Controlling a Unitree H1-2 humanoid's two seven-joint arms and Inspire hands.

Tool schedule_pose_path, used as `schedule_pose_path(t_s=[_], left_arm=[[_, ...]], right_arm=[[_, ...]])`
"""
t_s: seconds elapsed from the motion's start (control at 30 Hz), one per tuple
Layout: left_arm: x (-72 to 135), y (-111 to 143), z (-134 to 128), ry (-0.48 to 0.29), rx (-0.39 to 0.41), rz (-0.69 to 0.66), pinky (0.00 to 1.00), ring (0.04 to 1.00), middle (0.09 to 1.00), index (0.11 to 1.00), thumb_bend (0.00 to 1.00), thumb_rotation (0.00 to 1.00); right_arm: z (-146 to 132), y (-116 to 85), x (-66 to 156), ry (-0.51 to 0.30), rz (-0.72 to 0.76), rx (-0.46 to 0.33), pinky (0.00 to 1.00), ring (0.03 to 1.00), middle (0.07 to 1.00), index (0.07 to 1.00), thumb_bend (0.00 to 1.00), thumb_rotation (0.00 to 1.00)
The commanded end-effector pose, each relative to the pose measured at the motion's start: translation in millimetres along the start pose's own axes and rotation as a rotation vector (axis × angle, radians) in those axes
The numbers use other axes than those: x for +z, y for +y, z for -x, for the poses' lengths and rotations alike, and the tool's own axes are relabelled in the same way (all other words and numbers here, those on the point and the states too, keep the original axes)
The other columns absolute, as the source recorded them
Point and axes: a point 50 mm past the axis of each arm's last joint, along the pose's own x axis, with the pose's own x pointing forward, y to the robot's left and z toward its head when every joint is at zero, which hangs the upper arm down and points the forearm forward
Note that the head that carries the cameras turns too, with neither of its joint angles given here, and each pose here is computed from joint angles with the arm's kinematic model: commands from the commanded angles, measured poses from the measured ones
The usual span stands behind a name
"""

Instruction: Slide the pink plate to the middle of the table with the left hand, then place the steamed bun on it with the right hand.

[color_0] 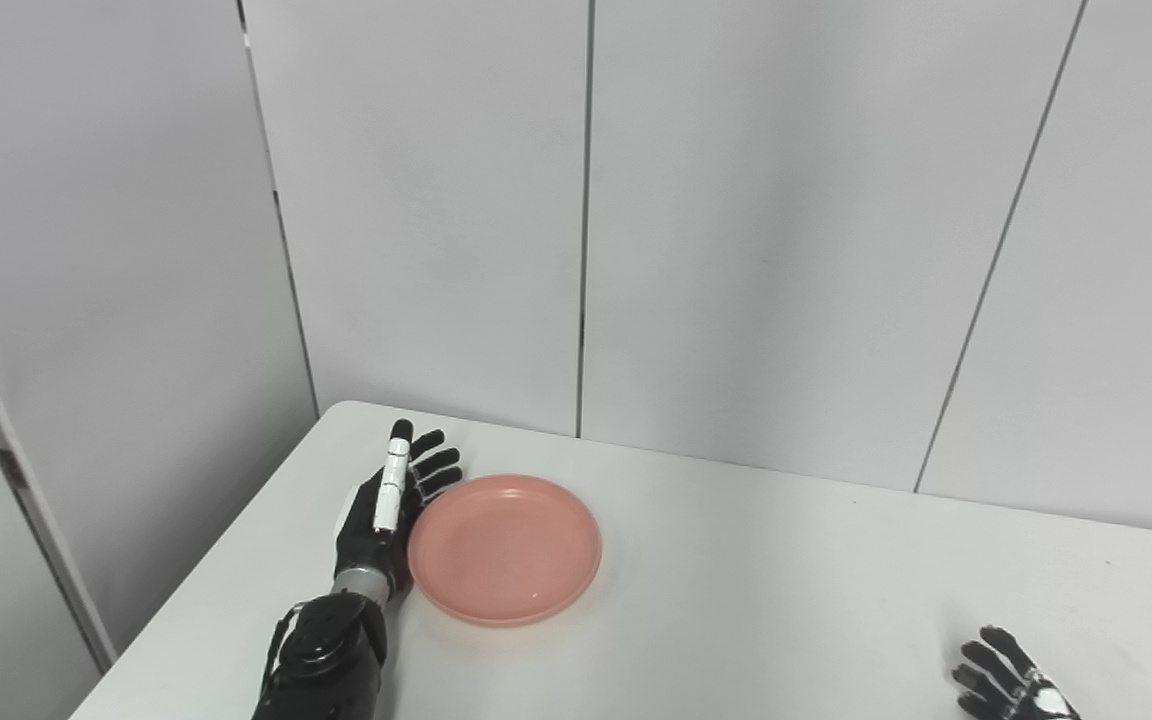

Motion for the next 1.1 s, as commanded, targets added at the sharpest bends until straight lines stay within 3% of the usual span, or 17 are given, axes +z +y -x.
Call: schedule_pose_path(t_s=[0.0, 0.3, 0.57, 1.07], left_arm=[[28.5, -13.5, -10.2, -0.070, -0.055, -0.023, 0.75, 0.757, 0.754, 0.736, 0.78, 0.91], [30.0, -27.8, -10.7, -0.039, -0.133, -0.030, 0.75, 0.758, 0.753, 0.752, 0.75, 0.90], [27.6, -49.1, -12.7, -0.017, -0.168, -0.028, 0.75, 0.758, 0.753, 0.720, 0.77, 0.91], [22.5, -101.8, -8.5, 0.008, -0.284, -0.012, 0.71, 0.760, 0.770, 0.745, 0.76, 0.93]], right_arm=[[-2.5, 9.8, 2.6, -0.026, 0.020, 0.030, 0.84, 0.836, 0.861, 0.874, 0.76, 0.93], [-6.2, 28.0, 9.8, -0.031, 0.070, 0.047, 0.83, 0.841, 0.854, 0.872, 0.79, 0.93], [-11.0, 47.7, 17.0, -0.043, 0.090, 0.055, 0.82, 0.837, 0.852, 0.876, 0.74, 0.93], [-11.7, 61.0, 20.1, -0.057, 0.137, 0.059, 0.79, 0.837, 0.866, 0.884, 0.72, 0.96]])
